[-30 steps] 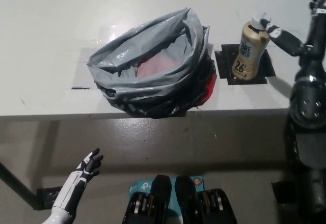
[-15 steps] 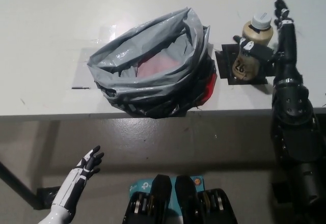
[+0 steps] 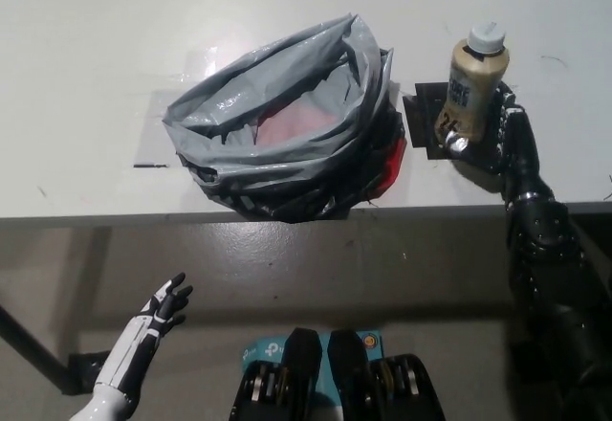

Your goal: Use the right hand to pick up a bottle of protein shake and place it into a plastic bag on the left side

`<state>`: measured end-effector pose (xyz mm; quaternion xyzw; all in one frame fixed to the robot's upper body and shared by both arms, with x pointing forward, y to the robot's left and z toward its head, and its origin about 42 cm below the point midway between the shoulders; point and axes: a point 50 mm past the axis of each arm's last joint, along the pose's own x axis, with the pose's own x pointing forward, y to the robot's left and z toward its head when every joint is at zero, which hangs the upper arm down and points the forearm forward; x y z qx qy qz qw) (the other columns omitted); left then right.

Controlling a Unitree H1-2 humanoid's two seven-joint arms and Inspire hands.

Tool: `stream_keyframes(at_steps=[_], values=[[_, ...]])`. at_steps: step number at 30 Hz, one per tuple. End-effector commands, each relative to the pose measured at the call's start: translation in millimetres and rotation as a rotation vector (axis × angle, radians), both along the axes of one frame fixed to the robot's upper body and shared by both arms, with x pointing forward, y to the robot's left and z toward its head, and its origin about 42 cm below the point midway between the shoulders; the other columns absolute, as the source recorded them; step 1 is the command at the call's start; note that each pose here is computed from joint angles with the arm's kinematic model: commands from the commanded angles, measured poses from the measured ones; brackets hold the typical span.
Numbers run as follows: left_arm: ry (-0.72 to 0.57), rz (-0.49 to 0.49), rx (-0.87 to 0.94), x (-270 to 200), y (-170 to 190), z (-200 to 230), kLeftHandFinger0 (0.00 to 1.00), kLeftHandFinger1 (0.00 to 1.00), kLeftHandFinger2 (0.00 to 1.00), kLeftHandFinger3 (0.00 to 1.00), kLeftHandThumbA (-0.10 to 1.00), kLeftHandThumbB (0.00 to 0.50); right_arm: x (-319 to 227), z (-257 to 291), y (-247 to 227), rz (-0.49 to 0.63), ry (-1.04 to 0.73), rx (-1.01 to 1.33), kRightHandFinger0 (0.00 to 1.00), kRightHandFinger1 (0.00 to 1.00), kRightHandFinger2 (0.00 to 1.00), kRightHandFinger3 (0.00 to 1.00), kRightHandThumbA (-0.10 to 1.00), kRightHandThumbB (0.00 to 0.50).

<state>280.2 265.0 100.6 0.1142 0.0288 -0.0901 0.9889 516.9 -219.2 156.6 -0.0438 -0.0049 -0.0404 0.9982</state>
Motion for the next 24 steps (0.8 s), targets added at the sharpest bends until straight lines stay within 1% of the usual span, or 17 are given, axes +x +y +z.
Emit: stream_keyframes(at_steps=[1,3,4,5,6,7,8,9,10,11,12,13,15,17,19,22,24], values=[[-0.068,-0.020,-0.020,6,3,13,1.00,1.00,1.00,1.00,1.00,0.175,26,43,-1,-0.009,-0.111,0.133,1.00,1.00,1.00,1.00,0.63,0.496],[-0.074,-0.025,-0.026,8,2,13,1.00,1.00,1.00,1.00,1.00,0.168,31,49,0,-0.122,-0.122,0.180,1.00,1.00,1.00,1.00,0.50,0.500],[-0.074,-0.025,-0.024,8,2,13,1.00,1.00,1.00,1.00,1.00,0.169,32,51,1,-0.153,-0.127,0.199,1.00,1.00,1.00,1.00,0.49,0.500],[-0.076,-0.023,-0.025,9,2,13,1.00,1.00,1.00,1.00,1.00,0.175,33,58,1,-0.197,-0.148,0.168,0.78,0.82,0.99,1.00,0.51,0.471],[-0.078,-0.021,-0.020,10,2,14,1.00,1.00,1.00,1.00,1.00,0.181,35,62,1,-0.215,-0.158,0.166,0.53,0.58,0.82,1.00,0.51,0.461],[-0.079,-0.021,-0.020,10,1,15,1.00,1.00,1.00,1.00,1.00,0.181,37,66,0,-0.234,-0.165,0.178,0.20,0.33,0.64,1.00,0.52,0.459],[-0.081,-0.022,-0.018,11,1,15,1.00,1.00,1.00,1.00,1.00,0.181,39,71,0,-0.249,-0.172,0.195,0.14,0.31,0.62,0.96,0.54,0.477],[-0.081,-0.026,-0.011,12,1,16,1.00,1.00,1.00,1.00,1.00,0.189,41,78,-1,-0.260,-0.183,0.223,0.11,0.37,0.68,0.88,0.61,0.499],[-0.083,-0.028,-0.009,12,1,16,1.00,1.00,1.00,1.00,1.00,0.189,42,81,-2,-0.261,-0.189,0.238,0.12,0.42,0.76,0.89,0.61,0.500],[-0.085,-0.032,-0.009,13,1,16,1.00,1.00,1.00,1.00,1.00,0.181,43,84,-2,-0.260,-0.200,0.258,0.11,0.52,0.89,0.91,0.61,0.500],[-0.086,-0.036,-0.007,13,1,15,1.00,1.00,1.00,1.00,1.00,0.174,43,88,-3,-0.262,-0.213,0.266,0.07,0.47,0.83,0.80,0.62,0.500],[-0.087,-0.044,0.000,13,1,16,1.00,1.00,1.00,1.00,1.00,0.172,44,96,-5,-0.272,-0.251,0.266,0.00,0.30,0.63,0.60,0.62,0.500],[-0.086,-0.046,0.007,14,0,17,1.00,1.00,1.00,1.00,1.00,0.165,43,106,-5,-0.252,-0.323,0.311,0.00,0.08,0.38,0.26,0.52,0.492],[-0.085,-0.047,0.005,15,0,17,1.00,1.00,1.00,1.00,1.00,0.163,42,114,-4,-0.233,-0.358,0.326,0.00,0.02,0.31,0.14,0.47,0.480],[-0.083,-0.050,0.006,15,0,18,1.00,1.00,1.00,1.00,1.00,0.157,41,118,-3,-0.220,-0.373,0.345,0.00,0.02,0.31,0.15,0.43,0.457],[-0.083,-0.056,0.005,14,2,18,1.00,1.00,1.00,1.00,1.00,0.147,35,119,-2,-0.212,-0.385,0.358,0.00,0.10,0.44,0.24,0.35,0.414],[-0.078,-0.058,0.009,13,3,18,1.00,1.00,1.00,1.00,1.00,0.152,32,119,-2,-0.210,-0.399,0.332,0.00,0.12,0.46,0.25,0.34,0.407]])
